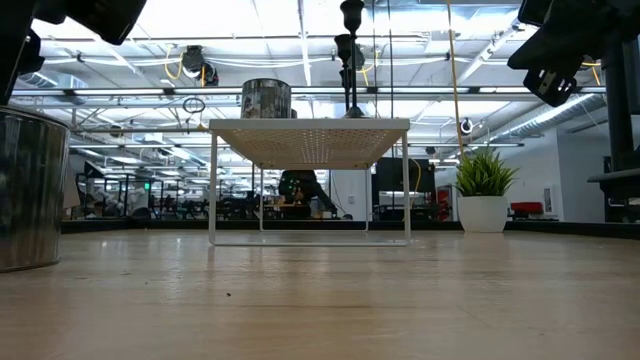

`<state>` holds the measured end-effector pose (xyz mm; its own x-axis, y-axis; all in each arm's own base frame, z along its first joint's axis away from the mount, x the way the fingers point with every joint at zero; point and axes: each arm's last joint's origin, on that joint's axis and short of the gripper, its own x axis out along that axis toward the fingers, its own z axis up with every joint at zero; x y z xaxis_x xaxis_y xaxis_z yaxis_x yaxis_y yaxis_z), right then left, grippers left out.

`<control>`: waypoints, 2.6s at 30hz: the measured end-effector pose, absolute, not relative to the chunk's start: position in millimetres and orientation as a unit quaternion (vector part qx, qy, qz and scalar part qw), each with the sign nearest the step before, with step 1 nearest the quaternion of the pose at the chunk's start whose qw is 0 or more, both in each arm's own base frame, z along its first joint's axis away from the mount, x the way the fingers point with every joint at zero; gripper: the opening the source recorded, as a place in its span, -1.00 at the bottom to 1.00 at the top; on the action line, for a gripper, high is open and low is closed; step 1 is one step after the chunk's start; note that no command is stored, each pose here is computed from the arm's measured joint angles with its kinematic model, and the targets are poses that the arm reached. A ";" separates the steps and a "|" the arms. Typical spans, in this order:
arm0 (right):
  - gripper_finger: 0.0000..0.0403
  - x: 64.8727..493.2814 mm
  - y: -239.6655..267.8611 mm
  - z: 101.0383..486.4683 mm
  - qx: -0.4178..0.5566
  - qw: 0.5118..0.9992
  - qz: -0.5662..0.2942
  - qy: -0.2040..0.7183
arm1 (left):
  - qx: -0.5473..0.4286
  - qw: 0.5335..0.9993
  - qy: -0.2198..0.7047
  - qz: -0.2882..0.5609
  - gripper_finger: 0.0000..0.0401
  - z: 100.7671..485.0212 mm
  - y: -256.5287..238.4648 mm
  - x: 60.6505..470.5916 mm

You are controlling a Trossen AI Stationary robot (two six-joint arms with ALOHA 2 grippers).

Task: Pick & Place candle stick holders
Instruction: Put the brown scented candle on the shelf aligned with the other brown scented candles

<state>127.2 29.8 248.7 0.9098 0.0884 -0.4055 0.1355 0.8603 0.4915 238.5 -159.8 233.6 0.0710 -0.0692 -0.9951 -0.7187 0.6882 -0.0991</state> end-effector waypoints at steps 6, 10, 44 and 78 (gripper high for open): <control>-1.00 127.3 29.7 248.7 0.264 0.941 -0.013 0.212 | -0.318 0.669 0.628 0.236 0.99 234.0 -161.4 241.1; -1.00 127.3 29.7 248.7 0.264 0.941 -0.013 0.212 | -0.318 0.676 0.622 0.234 0.99 234.1 -161.2 242.6; -1.00 127.3 29.6 248.7 0.265 0.941 -0.014 0.211 | -0.347 0.682 0.616 0.186 0.99 242.8 -167.6 250.9; -1.00 127.3 29.6 248.7 0.255 0.944 -0.012 0.212 | -0.329 0.691 0.624 0.156 0.99 276.9 -169.2 253.9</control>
